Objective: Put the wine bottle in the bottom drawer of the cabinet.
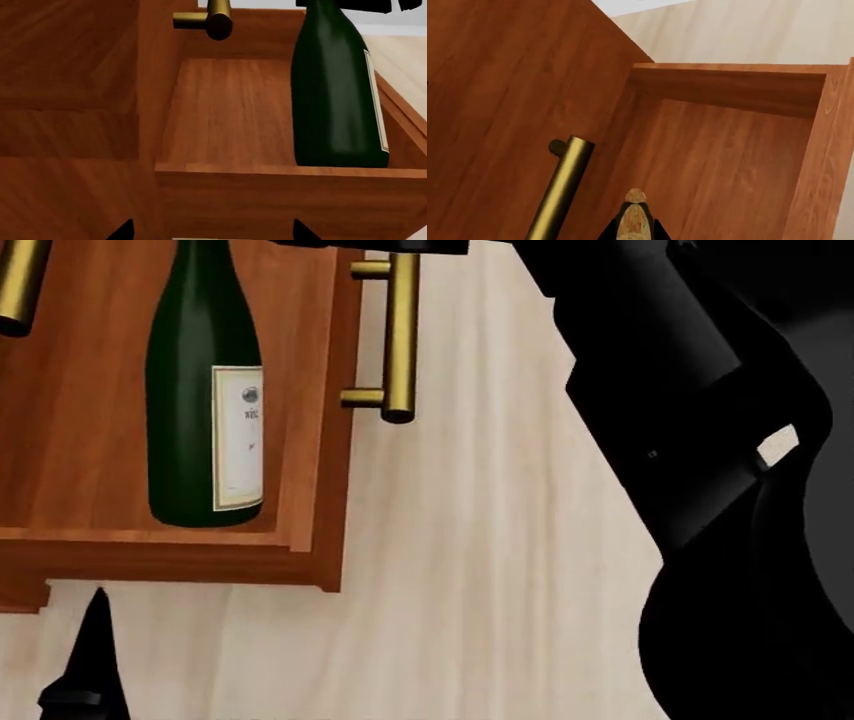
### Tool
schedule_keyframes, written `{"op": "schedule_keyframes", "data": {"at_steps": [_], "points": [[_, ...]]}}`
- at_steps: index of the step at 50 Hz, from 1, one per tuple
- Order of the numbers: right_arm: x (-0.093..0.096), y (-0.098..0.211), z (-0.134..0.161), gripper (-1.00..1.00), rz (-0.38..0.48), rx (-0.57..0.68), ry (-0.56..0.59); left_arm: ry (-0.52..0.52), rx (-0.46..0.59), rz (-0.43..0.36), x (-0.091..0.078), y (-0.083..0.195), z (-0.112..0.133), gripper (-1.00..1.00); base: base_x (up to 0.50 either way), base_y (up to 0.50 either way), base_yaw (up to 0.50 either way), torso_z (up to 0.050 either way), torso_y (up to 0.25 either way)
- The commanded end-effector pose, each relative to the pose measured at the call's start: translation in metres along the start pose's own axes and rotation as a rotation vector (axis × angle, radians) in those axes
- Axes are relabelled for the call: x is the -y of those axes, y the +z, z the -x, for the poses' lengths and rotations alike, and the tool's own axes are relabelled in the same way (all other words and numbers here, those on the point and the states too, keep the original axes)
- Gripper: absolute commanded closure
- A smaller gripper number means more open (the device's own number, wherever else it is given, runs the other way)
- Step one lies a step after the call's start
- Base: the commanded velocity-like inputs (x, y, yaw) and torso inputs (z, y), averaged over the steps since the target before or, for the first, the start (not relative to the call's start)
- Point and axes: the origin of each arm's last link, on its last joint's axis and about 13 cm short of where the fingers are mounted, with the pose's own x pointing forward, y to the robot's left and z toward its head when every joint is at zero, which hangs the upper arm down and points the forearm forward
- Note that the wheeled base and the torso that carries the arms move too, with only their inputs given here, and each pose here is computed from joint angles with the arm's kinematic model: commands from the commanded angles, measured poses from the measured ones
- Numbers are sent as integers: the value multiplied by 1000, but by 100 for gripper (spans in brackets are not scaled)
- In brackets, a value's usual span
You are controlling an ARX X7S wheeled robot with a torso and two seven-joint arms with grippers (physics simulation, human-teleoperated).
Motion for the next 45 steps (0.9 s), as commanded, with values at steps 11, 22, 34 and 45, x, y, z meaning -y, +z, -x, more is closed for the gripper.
{"op": "schedule_keyframes", "data": {"at_steps": [11, 22, 34, 45], "points": [[17, -34, -18, 100, 35, -142, -99, 5, -1, 15, -1, -1, 1, -100, 0, 0, 0, 0, 0], [19, -38, -20, 100, 35, -159, -105, 7, -7, 17, -2, -3, 0, -100, 0, 0, 0, 0, 0], [19, -38, -20, 100, 35, -159, -105, 8, -10, 22, -4, -3, 0, -100, 0, 0, 0, 0, -1], [19, -38, -20, 100, 35, -159, -105, 19, -8, 26, -6, -5, -1, -100, 0, 0, 0, -1, 0]]}}
